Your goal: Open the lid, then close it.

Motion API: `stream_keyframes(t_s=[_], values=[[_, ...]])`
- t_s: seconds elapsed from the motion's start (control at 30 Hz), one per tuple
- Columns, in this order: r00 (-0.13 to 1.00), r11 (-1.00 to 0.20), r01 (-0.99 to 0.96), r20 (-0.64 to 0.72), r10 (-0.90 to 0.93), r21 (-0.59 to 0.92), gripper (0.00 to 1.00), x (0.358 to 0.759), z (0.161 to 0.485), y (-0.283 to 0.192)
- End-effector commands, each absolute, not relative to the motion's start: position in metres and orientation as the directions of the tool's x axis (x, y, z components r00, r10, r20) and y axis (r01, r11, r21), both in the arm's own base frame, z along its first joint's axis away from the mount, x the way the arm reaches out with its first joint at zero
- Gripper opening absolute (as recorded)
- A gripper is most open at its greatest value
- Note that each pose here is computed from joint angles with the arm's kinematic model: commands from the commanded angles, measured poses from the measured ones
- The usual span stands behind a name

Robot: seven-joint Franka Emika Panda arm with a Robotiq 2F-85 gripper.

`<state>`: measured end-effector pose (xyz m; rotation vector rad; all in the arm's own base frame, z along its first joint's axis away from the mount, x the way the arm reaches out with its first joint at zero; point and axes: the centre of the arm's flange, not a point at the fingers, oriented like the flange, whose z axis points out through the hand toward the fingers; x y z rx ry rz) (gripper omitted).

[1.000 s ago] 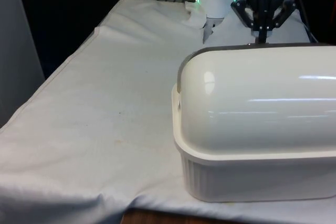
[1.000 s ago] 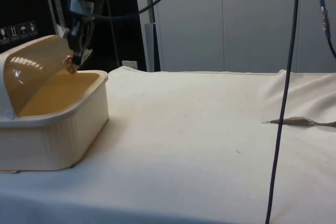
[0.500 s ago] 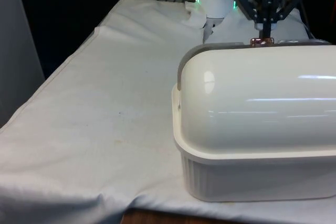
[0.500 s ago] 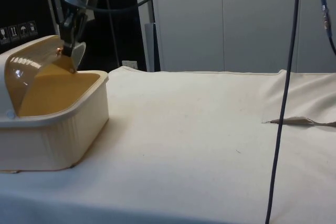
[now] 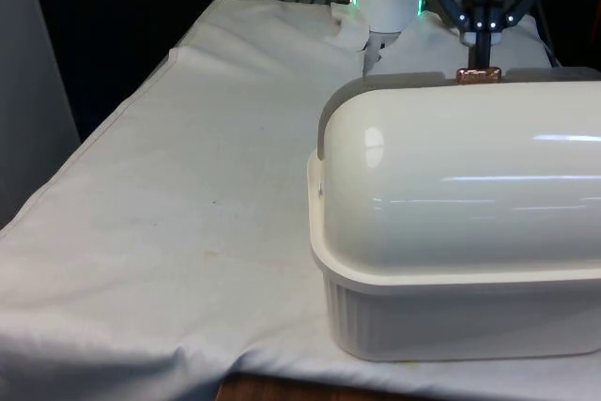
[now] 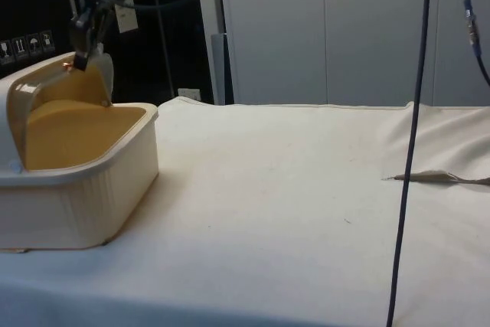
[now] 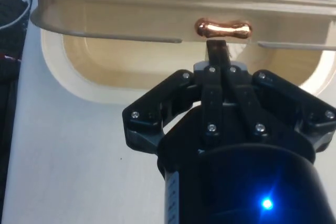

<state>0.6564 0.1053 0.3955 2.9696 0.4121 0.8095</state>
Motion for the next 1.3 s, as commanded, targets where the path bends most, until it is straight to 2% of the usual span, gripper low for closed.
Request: stream_keyframes(t_s=[0.0, 0.2, 0.47, 1.27], values=[[0.828, -0.964, 0.244, 0.495, 0.263, 0.105, 0.00, 0.659, 0.395, 0.106], [0.816, -0.965, 0.239, 0.516, 0.261, 0.111, 0.00, 0.678, 0.396, 0.108], [0.809, -0.965, 0.237, 0.527, 0.261, 0.114, 0.00, 0.684, 0.407, 0.108], [0.784, -0.965, 0.231, 0.562, 0.261, 0.126, 0.00, 0.689, 0.497, 0.112]])
